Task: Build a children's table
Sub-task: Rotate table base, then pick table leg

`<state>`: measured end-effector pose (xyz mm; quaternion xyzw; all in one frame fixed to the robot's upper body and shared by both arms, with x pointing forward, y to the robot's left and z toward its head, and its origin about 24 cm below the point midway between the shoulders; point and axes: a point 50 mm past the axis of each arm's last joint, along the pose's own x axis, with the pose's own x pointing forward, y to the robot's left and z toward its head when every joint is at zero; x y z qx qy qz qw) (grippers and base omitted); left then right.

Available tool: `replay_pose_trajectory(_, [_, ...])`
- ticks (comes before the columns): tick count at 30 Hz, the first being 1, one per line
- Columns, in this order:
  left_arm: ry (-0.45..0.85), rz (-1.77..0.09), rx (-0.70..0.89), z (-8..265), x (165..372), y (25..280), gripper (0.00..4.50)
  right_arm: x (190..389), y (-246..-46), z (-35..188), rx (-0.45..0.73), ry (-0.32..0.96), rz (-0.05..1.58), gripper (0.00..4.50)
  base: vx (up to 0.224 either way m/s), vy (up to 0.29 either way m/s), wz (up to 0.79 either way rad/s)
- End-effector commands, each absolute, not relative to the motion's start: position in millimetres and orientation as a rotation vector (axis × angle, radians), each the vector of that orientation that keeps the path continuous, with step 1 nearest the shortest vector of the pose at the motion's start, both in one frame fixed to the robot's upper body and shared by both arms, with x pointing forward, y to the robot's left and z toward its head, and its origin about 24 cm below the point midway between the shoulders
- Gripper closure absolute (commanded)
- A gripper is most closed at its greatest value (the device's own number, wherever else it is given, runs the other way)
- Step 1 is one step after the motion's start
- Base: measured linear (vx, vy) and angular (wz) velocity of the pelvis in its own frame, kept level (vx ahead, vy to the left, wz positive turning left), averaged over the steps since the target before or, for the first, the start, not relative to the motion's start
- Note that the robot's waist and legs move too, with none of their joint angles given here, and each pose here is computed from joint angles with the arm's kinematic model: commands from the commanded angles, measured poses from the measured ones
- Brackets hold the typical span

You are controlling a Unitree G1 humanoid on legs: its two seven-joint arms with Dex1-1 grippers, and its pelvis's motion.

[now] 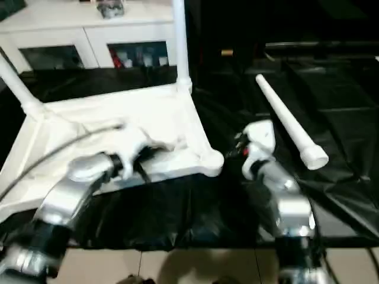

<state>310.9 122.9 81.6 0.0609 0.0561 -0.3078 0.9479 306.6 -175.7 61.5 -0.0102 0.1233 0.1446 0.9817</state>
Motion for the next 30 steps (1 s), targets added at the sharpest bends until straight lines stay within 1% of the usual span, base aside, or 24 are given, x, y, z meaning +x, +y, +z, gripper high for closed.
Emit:
replay_pose_trajectory(1, [0.114,-0.435,0.042,77,304,140,3.90,308.2,-175.5,67,-0.030,0.239,0.252,3.74,0.000,0.000,0.00])
replay_pose_trajectory(2, [0.114,-0.428,0.039,77,304,141,3.75,308.3,-175.7,67,-0.031,0.239,0.250,3.70,0.000,0.000,0.00])
replay_pose_trajectory(3, [0.114,-0.383,0.013,75,300,143,3.66,308.7,-177.3,69,-0.048,0.229,0.229,3.64,0.000,0.000,0.00])
replay_pose_trajectory(4, [0.090,-0.320,-0.010,76,297,144,3.66,309.2,-179.7,73,-0.076,0.195,0.206,3.64,0.000,0.000,0.00])
replay_pose_trajectory(5, [0.075,-0.277,-0.032,77,294,145,3.57,308.8,-181.4,77,-0.094,0.171,0.191,3.42,0.000,0.000,0.00])
replay_pose_trajectory(6, [0.075,-0.277,-0.032,77,294,145,3.57,308.8,-181.4,77,-0.094,0.171,0.191,3.42,0.000,0.000,0.00])
replay_pose_trajectory(7, [0.069,-0.175,-0.007,74,288,145,3.44,304.6,-181.6,81,-0.041,0.137,0.198,3.33,0.000,0.000,0.00])
replay_pose_trajectory(9, [-0.033,-0.123,0.000,79,284,145,3.23,298.8,-178.3,80,-0.006,0.136,0.219,3.21,0.000,0.000,0.00])
replay_pose_trajectory(10, [-0.062,-0.110,-0.004,81,282,145,3.18,297.3,-177.1,80,-0.005,0.137,0.225,2.99,0.000,0.000,0.00])
replay_pose_trajectory(11, [-0.038,-0.089,-0.007,80,281,146,3.18,294.8,-175.3,78,-0.007,0.149,0.229,2.99,0.000,0.000,0.00])
replay_pose_trajectory(12, [-0.011,-0.071,-0.008,78,280,147,2.98,293.3,-174.3,77,-0.009,0.158,0.227,2.83,0.000,0.000,0.00])
replay_pose_trajectory(14, [0.017,-0.060,-0.037,79,278,147,2.81,289.3,-168.6,76,-0.022,0.160,0.246,2.67,0.000,0.000,0.00])
replay_pose_trajectory(15, [0.020,-0.061,-0.044,79,278,146,2.81,288.4,-167.2,76,-0.025,0.157,0.250,2.67,0.000,0.000,0.00])
replay_pose_trajectory(16, [0.016,-0.054,-0.047,81,277,146,2.75,285.2,-163.9,76,-0.020,0.162,0.248,2.56,0.000,0.000,0.00])
replay_pose_trajectory(17, [0.015,-0.053,-0.046,81,277,146,2.54,285.0,-163.7,76,-0.019,0.162,0.247,2.39,0.000,0.000,0.00])
replay_pose_trajectory(18, [0.009,-0.045,-0.040,81,277,146,2.54,283.0,-162.5,75,-0.017,0.168,0.241,2.39,0.000,0.000,0.00])
replay_pose_trajectory(22, [0.002,-0.023,-0.018,80,275,147,2.20,280.2,-161.8,72,-0.034,0.177,0.242,1.98,0.025,-0.069,0.42])
replay_pose_trajectory(24, [0.011,-0.035,-0.005,80,273,147,2.03,281.4,-161.8,75,-0.003,0.169,0.234,1.90,0.009,-0.205,0.66])
replay_pose_trajectory(25, [0.017,-0.041,-0.008,80,272,147,2.03,282.1,-162.3,76,0.017,0.164,0.228,1.90,0.006,-0.230,0.68])
replay_pose_trajectory(26, [0.017,-0.051,-0.003,81,272,146,1.90,282.9,-163.6,76,0.017,0.164,0.216,1.61,0.015,-0.292,0.51])
replay_pose_trajectory(29, [0.024,-0.053,-0.004,81,273,147,1.64,282.8,-165.4,77,0.013,0.169,0.204,1.47,-0.040,-0.291,0.15])
replay_pose_trajectory(30, [0.028,-0.059,-0.002,80,274,147,1.60,282.1,-166.4,78,0.016,0.167,0.198,1.35,0.006,-0.224,0.17])
